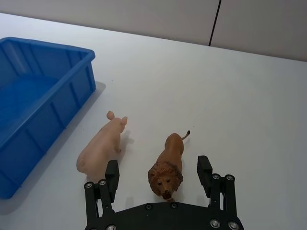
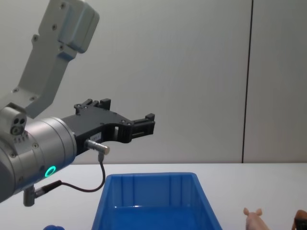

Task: Pick up the two dolls from the table and place them into the box.

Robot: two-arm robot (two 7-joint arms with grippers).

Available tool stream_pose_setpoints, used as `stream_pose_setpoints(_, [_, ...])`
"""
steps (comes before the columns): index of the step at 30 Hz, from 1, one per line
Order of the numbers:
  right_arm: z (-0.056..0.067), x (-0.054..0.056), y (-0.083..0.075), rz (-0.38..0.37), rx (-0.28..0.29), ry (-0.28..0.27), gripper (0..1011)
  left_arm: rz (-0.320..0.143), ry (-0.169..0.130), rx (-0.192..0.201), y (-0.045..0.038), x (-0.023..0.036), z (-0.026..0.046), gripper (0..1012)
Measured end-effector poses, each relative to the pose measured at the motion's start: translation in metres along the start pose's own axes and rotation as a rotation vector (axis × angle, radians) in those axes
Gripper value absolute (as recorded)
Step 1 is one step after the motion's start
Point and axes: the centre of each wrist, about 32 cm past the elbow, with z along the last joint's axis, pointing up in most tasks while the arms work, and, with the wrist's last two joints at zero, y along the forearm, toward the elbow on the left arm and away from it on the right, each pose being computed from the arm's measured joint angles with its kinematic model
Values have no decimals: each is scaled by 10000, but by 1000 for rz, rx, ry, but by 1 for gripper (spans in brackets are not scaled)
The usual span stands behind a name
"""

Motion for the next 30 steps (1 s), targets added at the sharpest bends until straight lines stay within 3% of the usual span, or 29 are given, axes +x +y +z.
stream_pose_setpoints(9, [-35, 17, 79, -4, -28, 2, 983, 0, 0, 0, 0, 0, 0, 1001])
stream_pose_setpoints(21, [-94, 32, 160, -2, -58, 17, 676, 0, 0, 0, 0, 0, 0, 1002])
stream_pose_setpoints(25, [-107, 27, 174, -3, -59, 17, 514, 0, 0, 0, 0, 0, 0, 1001])
stream_pose_setpoints(30, [-106, 9, 183, -12, -43, 2, 439, 0, 0, 0, 0, 0, 0, 1001])
